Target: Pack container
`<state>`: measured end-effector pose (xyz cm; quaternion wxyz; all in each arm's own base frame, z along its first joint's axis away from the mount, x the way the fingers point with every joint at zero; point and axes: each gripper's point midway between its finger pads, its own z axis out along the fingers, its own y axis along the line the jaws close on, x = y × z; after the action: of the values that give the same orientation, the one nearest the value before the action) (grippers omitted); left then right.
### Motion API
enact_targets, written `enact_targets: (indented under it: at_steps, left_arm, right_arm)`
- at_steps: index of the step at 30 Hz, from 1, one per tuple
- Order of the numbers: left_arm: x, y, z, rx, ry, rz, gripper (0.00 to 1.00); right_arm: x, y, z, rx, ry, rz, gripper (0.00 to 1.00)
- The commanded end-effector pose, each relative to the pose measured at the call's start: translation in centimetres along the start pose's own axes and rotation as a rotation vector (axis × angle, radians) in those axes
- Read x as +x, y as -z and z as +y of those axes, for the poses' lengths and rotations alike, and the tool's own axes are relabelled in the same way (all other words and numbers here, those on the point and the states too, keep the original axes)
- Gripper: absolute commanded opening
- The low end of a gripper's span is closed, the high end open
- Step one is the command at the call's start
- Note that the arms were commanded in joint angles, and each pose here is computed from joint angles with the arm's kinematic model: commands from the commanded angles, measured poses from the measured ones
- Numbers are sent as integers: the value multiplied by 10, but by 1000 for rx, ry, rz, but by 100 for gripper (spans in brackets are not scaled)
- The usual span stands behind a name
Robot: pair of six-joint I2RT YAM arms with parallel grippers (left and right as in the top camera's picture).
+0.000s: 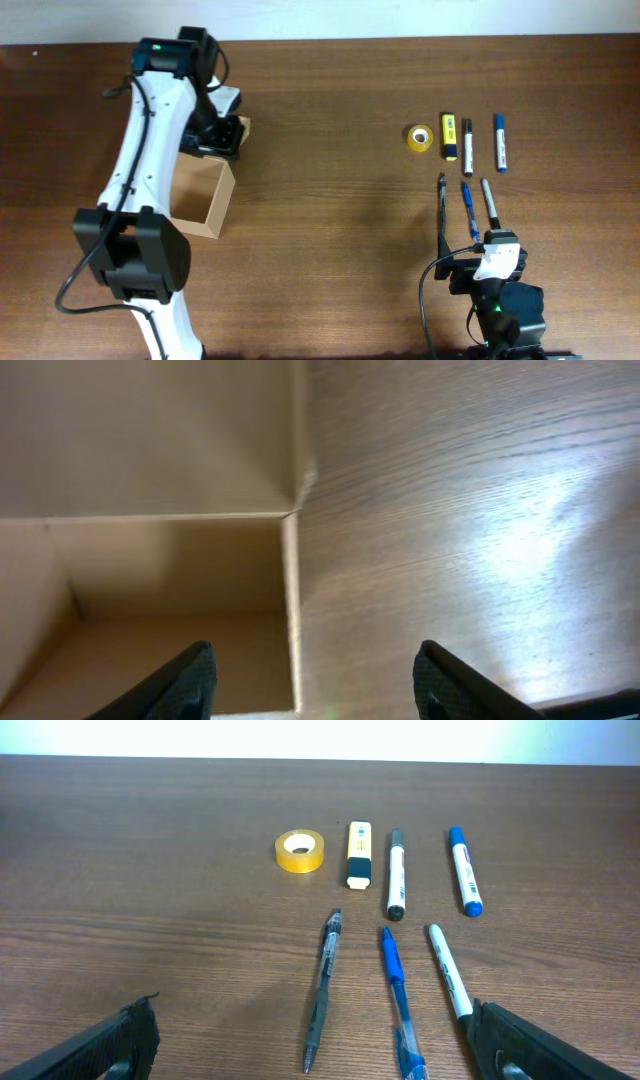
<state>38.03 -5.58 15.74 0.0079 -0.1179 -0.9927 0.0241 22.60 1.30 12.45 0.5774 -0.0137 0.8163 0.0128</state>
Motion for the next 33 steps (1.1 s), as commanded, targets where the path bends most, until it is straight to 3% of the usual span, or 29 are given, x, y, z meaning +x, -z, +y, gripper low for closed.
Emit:
enact_targets:
  at_steps: [1, 12, 14, 16, 17, 24, 33]
  left_arm:
    - [3, -15, 1, -8, -8, 28, 63]
    - [28, -95, 13, -30, 7, 131, 61]
    - [30, -105, 11, -22, 7, 132, 47]
    - [30, -111, 8, -1, 11, 124, 5]
    - [28, -112, 7, 3, 26, 116, 1]
    - [-1, -92, -6, 46, 151, 19, 2]
    - [-65, -6, -46, 39, 191, -243, 2]
  right_arm:
    - [1, -1, -2, 8, -14, -2, 99]
    - [1, -1, -2, 8, -14, -2, 99]
    - [1, -1, -2, 9, -14, -2, 99]
    - [1, -1, -2, 8, -14, -2, 99]
    - [1, -1, -2, 9, -14, -2, 99]
    - [1, -1, -2, 9, -14, -2, 99]
    - [1, -1, -2, 8, -14, -2, 99]
